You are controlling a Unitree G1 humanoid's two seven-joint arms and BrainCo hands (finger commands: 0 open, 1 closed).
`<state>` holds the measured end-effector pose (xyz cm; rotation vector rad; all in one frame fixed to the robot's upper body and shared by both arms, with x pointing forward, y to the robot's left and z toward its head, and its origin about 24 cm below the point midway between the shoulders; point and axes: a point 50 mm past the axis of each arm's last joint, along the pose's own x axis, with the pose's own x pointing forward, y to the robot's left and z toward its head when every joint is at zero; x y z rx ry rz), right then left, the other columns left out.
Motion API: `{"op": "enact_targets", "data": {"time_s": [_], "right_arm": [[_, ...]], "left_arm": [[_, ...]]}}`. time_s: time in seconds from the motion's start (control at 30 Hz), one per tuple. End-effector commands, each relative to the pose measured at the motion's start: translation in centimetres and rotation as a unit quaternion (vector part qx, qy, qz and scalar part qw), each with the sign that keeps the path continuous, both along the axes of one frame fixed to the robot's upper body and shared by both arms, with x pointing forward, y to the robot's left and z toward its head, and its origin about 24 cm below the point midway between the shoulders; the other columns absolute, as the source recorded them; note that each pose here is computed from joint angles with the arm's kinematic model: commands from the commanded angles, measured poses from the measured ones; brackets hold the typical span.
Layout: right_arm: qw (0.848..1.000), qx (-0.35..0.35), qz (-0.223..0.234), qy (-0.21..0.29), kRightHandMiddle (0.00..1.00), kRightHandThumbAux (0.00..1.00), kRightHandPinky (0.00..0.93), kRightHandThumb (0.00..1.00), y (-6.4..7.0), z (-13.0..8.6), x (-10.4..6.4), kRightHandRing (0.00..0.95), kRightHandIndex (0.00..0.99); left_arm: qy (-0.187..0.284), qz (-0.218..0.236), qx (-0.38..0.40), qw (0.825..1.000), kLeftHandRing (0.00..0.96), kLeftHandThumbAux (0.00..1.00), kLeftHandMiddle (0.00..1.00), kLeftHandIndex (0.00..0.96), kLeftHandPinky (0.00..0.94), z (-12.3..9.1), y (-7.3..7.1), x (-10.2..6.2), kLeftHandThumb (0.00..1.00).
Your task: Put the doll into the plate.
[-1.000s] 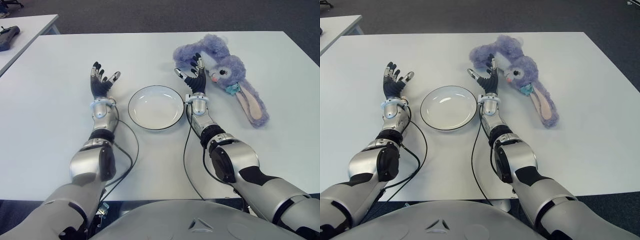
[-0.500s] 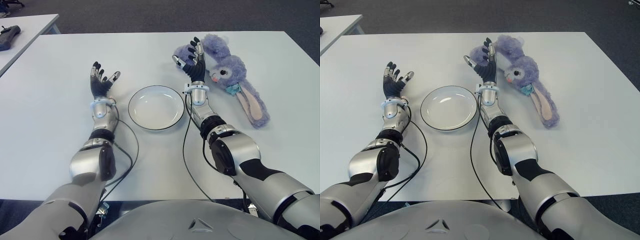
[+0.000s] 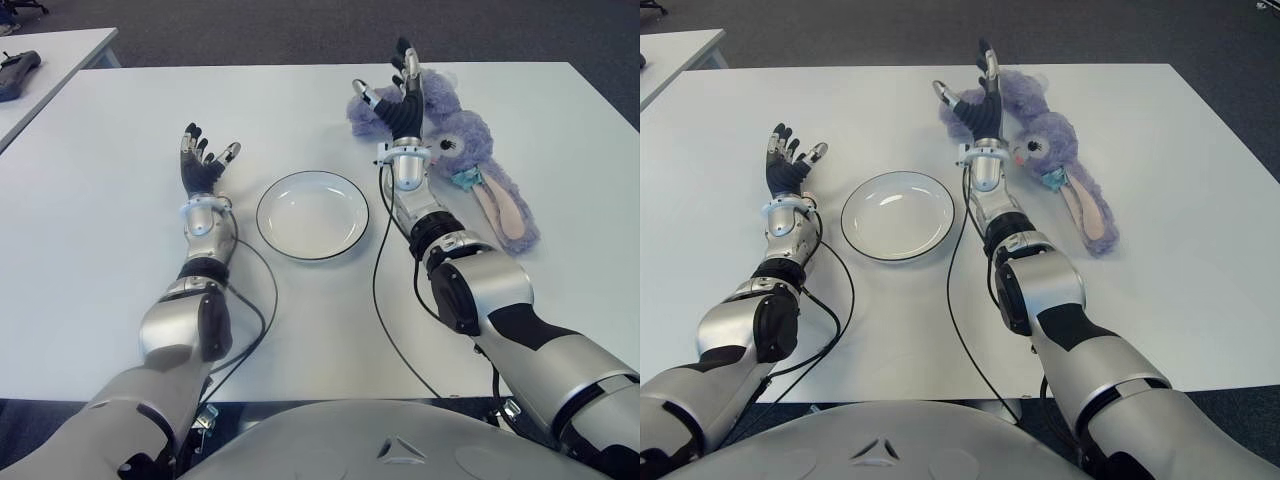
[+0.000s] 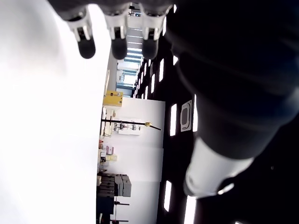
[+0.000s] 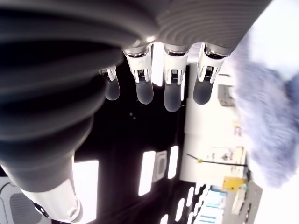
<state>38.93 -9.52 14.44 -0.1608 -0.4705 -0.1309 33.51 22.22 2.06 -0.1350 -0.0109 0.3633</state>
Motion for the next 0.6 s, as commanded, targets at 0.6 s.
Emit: {"op": "enact_targets", "data": {"time_s": [0.6], "right_arm": [[0.996,-0.063,-0.007,-0.057,0.062,0.767,0.061,0.125,-1.9,6.0,1.7,0.058,0.022]], "left_arm": [[0.228,0.027,-0.074,0.97,0.023,0.855,0.046,0.045,0.038,-11.3,-1.7,-9.6,0.0]]}}
